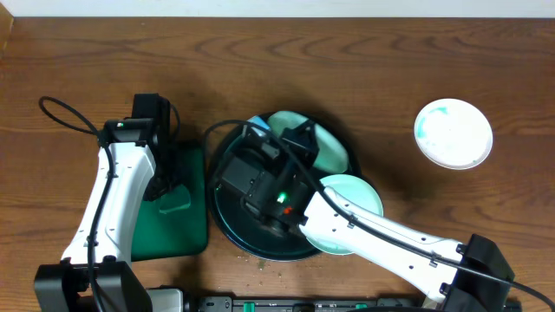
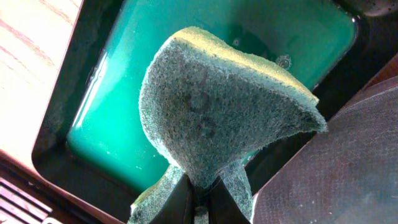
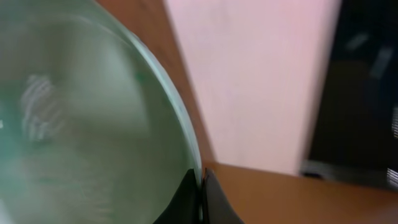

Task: Clean dirty plates on tray and stack at the side
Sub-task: 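Lift the gripped plate rim with the right gripper off the tray, then carry the plate right and stack it on the plate at right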

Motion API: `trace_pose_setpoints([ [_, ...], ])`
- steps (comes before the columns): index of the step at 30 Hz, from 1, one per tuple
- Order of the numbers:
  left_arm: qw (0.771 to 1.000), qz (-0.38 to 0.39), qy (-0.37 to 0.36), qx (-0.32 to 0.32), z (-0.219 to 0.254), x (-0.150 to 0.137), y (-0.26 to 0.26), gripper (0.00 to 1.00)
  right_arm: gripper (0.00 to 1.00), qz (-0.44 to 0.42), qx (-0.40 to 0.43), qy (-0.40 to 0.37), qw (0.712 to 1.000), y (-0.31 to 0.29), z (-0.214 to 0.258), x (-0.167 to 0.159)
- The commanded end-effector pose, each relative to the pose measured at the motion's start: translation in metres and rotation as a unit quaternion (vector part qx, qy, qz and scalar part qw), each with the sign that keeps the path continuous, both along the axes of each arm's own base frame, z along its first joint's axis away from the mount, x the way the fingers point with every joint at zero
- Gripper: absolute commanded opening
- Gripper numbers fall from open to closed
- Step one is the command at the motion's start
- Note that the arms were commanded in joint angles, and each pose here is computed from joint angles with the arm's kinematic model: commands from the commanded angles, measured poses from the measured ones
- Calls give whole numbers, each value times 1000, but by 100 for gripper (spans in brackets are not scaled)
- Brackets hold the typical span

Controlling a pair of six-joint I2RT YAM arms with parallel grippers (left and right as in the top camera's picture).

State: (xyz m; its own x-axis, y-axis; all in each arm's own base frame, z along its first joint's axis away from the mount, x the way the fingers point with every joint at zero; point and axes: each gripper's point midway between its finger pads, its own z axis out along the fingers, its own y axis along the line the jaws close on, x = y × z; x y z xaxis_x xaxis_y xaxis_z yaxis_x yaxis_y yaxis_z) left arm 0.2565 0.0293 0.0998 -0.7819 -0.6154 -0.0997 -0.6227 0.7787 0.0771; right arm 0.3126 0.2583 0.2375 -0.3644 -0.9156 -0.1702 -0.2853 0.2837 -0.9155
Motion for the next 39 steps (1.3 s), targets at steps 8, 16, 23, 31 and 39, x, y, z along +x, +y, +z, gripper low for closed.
trace_pose_setpoints([
  [8,1000,-4,10,1,-3,-3,2,7,1,-34,65,-6,997,-8,10,-2],
  [16,1000,-4,9,0,-3,-3,2,7,1,-47,79,-21,996,-15,27,-3],
  [23,1000,-6,12,-3,-3,-4,0,7,1,-49,114,2,992,-13,26,1],
  [31,1000,-9,11,-3,-3,-3,0,7,1,-40,139,26,989,-3,21,9],
  [39,1000,-10,11,-3,-3,-3,0,7,1,-73,225,119,964,-3,-17,9],
])
